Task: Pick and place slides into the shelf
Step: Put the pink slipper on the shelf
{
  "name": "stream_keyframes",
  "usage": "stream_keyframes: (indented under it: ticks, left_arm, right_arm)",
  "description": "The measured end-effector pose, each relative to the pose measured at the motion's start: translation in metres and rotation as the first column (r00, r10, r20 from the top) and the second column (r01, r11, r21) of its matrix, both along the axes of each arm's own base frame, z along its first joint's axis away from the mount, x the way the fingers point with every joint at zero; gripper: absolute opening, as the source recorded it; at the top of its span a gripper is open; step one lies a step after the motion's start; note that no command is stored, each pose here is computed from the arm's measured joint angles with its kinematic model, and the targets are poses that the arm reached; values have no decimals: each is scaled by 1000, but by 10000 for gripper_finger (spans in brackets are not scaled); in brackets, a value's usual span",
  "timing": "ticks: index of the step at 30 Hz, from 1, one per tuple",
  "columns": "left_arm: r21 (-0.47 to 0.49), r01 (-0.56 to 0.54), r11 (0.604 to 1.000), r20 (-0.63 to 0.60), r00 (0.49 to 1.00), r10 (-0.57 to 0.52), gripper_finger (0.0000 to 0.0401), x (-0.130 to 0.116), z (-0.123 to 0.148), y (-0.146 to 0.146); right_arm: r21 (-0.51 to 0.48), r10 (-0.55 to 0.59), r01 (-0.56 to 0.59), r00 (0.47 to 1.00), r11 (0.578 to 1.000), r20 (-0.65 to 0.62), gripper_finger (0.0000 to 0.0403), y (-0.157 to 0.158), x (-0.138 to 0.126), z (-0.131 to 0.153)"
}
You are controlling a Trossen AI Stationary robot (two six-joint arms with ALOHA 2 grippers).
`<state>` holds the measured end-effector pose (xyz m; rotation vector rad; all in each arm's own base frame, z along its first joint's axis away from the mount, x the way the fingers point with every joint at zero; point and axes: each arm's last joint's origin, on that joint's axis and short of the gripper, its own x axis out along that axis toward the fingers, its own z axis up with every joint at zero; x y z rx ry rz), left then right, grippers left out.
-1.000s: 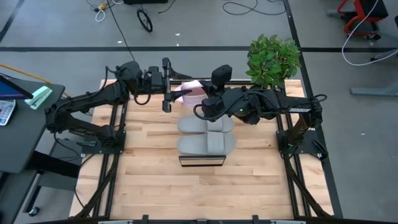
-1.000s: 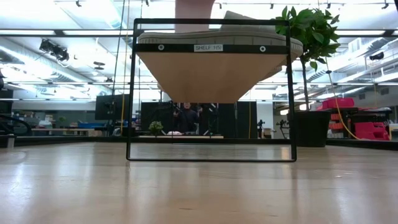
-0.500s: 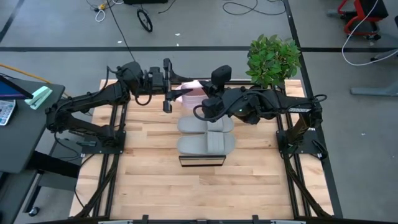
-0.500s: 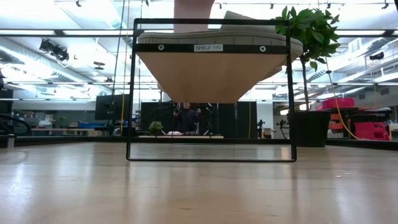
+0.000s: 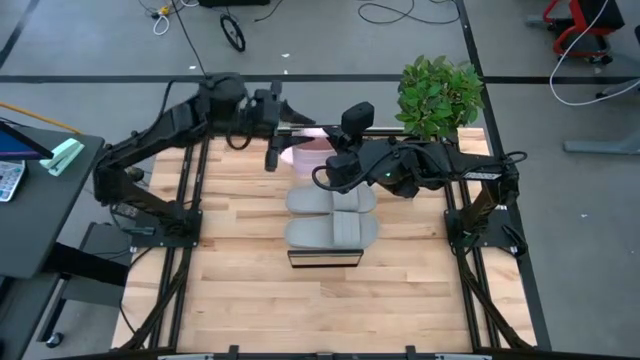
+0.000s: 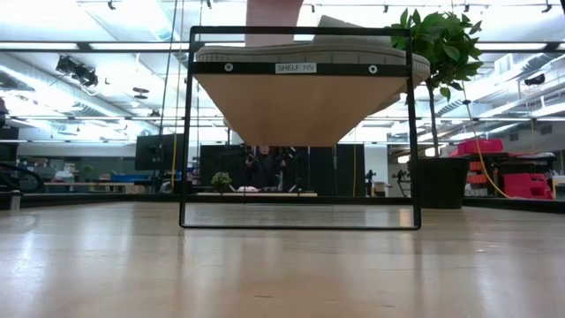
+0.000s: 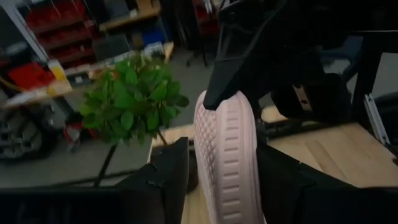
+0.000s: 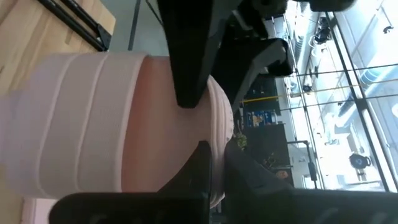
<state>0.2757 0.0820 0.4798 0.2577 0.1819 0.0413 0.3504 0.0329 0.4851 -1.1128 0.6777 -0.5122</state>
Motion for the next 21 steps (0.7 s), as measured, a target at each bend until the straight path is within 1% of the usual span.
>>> stream_keyframes:
  ticks: [2,5,11,18,21]
  left_arm:
    - [-11,-2,1000,-50,999,1,167,3,8,1]
    - [7,-16,1000,-135,991,17,163,8,15,3]
    - [13,-50,999,-272,961,51,164,21,18,9]
    - [29,-95,995,-324,941,99,161,37,17,16]
    - [69,-109,992,-343,931,126,159,38,18,16]
  right_arm:
    - [-1,-5,5,1000,1000,0,20,-1,0,0]
    - [-1,-7,7,1000,1000,-7,20,-3,0,0]
    - [-8,-16,15,999,1000,-47,20,-6,-1,-4]
    - [-4,-24,24,999,1000,-41,20,-7,-1,-4]
    - [2,-23,23,999,1000,-46,20,-7,-1,-5]
